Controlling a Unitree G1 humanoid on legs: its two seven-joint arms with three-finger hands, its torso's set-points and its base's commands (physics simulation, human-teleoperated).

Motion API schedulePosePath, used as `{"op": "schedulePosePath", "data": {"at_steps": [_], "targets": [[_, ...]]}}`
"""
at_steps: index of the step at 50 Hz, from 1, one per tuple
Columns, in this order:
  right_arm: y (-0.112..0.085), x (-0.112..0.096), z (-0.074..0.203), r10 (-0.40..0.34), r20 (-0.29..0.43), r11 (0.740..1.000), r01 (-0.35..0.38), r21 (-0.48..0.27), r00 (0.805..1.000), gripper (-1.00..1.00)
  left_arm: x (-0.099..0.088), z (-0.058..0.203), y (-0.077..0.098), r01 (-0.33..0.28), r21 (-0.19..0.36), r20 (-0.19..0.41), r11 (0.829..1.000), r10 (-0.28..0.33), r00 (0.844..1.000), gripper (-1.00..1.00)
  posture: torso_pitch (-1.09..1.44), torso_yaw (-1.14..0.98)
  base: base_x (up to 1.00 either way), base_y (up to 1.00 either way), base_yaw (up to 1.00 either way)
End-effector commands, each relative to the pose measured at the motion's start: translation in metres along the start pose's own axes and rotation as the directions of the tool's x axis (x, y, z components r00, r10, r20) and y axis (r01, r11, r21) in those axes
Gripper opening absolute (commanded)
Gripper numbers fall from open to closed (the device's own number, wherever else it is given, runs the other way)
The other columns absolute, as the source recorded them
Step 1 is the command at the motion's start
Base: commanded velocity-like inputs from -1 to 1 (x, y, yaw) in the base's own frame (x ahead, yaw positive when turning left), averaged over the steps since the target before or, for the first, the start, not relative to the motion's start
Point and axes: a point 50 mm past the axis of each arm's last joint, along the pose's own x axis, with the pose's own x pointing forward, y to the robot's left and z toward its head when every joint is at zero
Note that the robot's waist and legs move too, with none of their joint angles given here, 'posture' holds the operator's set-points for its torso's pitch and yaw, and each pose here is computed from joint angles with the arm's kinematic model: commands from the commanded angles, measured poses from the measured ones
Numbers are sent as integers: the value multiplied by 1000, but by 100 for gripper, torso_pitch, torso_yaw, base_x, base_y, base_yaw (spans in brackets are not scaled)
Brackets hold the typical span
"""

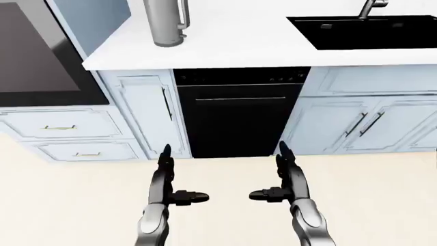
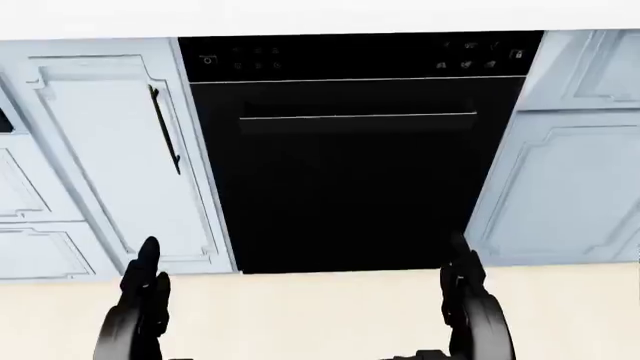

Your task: Press the button to open the lid of the electric kettle.

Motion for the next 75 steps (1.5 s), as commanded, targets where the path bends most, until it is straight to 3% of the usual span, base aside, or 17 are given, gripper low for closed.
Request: {"op": "schedulePosePath", "data": {"at_steps": [1, 6, 7, 9, 11, 12, 13, 14, 18, 21, 25, 31, 40, 43, 52, 63, 75], "targets": [[-1, 10, 28, -60, 151, 995, 70, -66, 987, 100, 4, 36, -1, 0, -10, 154, 1000, 2, 988, 100, 0, 0, 0, 0, 0], [-8, 17, 34, -138, 135, 990, 139, 2, 981, 100, 6, 42, 5, -44, -10, 169, 999, 45, 985, 100, 0, 0, 0, 0, 0], [-8, 17, 38, -131, 170, 991, 134, -2, 977, 100, 7, 42, 7, -78, -2, 160, 997, 78, 984, 100, 0, 0, 0, 0, 0], [-7, 15, 47, -108, 225, 994, 112, -3, 968, 100, 6, 48, 7, -63, -17, 186, 998, 66, 980, 100, 0, 0, 0, 0, 0], [-7, 15, 54, -88, 278, 994, 102, -36, 956, 100, 4, 56, 9, -95, -10, 199, 995, 95, 975, 100, 0, 0, 0, 0, 0], [-9, 16, 56, -94, 272, 994, 107, -33, 958, 100, 2, 60, 8, -89, 48, 224, 995, 76, 972, 100, 0, 0, 0, 0, 0], [-13, 19, 57, -107, 211, 994, 105, 19, 972, 100, 1, 63, 7, -59, 55, 234, 997, 45, 971, 100, 0, 0, 0, 0, 0], [-13, 19, 63, -87, 248, 994, 99, -37, 965, 100, 0, 66, 9, -77, 67, 233, 995, 59, 971, 100, 0, 0, 0, 0, 0], [-15, 14, 83, -63, 256, 998, 62, 12, 965, 100, -2, 81, 19, -80, 25, 221, 996, 73, 973, 100, 0, 0, 0, 0, 0], [-18, 12, 101, -48, 283, 999, 41, 31, 958, 100, -6, 98, 21, -82, 54, 255, 995, 66, 965, 100, 0, 0, 0, 0, 0], [-28, 11, 125, -62, 329, 998, 51, 40, 942, 100, -8, 111, 27, -97, 32, 272, 995, 85, 959, 100, 0, 0, 0, 0, 0], [-38, 13, 144, -69, 386, 998, 62, 32, 920, 100, -19, 143, 33, -114, 39, 351, 993, 93, 932, 100, 0, 0, 0, 0, 0], [-68, 15, 189, -151, 449, 989, 130, 76, 881, 100, -37, 181, 79, -265, 52, 431, 963, 218, 876, 100, 0, 0, 0, 0, 0], [-76, 12, 202, -178, 481, 984, 158, 83, 858, 100, -39, 182, 86, -292, 64, 437, 954, 236, 868, 100, 0, 0, 0, 0, 0], [-88, 2, 234, -202, 531, 979, 190, 77, 823, 100, -52, 202, 101, -347, 66, 481, 936, 275, 832, 100, 0, 0, 0, 0, 0], [-94, -9, 258, -191, 572, 980, 185, 69, 798, 100, -74, 240, 109, -379, 51, 549, 924, 291, 784, 100, 0, 0, 0, 0, 0], [-94, -12, 263, -166, 594, 982, 188, 25, 788, 100, -83, 254, 112, -397, 58, 574, 916, 294, 764, 100, 0, 0, 0, 0, 0]]}}
